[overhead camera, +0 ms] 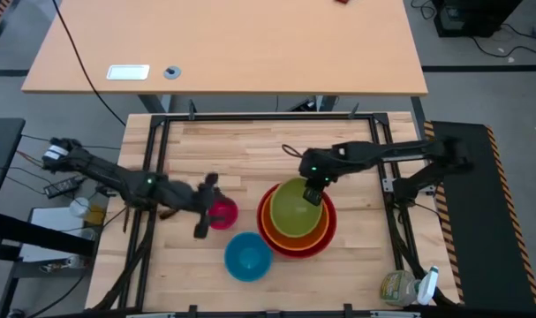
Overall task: Nest bowls inside each other
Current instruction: Stack the green bowl on top of the orange bowl, then stack the blue bowl on top of the green bowl
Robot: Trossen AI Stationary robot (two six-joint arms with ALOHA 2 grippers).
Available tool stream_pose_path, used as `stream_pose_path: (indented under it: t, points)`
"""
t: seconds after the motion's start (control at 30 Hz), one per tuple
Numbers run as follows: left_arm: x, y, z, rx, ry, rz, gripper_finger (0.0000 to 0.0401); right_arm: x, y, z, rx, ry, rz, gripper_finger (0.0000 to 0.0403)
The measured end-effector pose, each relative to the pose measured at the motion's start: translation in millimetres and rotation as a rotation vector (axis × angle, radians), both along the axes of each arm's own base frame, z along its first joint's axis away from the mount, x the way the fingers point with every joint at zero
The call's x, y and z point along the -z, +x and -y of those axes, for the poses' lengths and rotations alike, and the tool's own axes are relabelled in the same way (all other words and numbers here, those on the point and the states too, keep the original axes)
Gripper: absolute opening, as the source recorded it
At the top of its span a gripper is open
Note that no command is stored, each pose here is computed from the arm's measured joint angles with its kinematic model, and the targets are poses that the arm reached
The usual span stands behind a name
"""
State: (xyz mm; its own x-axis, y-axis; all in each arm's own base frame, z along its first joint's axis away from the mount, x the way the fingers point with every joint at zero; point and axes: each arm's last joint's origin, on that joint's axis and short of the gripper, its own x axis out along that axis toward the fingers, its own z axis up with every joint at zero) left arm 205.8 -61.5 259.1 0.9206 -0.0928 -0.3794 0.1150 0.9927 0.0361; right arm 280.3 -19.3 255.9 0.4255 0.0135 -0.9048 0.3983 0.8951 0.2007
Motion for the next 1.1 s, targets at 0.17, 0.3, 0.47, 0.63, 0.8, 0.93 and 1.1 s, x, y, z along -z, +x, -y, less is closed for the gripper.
stream_pose_path:
  t: [0.17,0.3,0.47,0.63,0.8,0.93,1.1]
  points:
    - [-5,19,27,-0.003,-0.069,-0.223,0.0219,22,12,7,-0.113,-0.04,-0.076,0.0055]
    - [-2,38,41,-0.039,-0.099,-0.34,0.0219,29,18,8,-0.148,-0.054,-0.075,0.0102]
    - [13,62,53,-0.065,-0.162,-0.474,0.0219,26,17,7,-0.149,-0.058,-0.061,0.0166]
    - [36,79,62,-0.061,-0.185,-0.602,0.0219,7,7,6,-0.128,-0.075,0.002,0.0213]
    - [49,94,61,-0.106,-0.174,-0.654,0.0219,-14,-5,2,-0.118,-0.1,0.08,0.0239]
    - [57,105,52,-0.157,-0.156,-0.715,0.0219,-30,-17,-2,-0.123,-0.111,0.133,0.0242]
    - [70,113,45,-0.164,-0.106,-0.776,0.0219,-43,-29,-8,-0.117,-0.159,0.168,0.024]
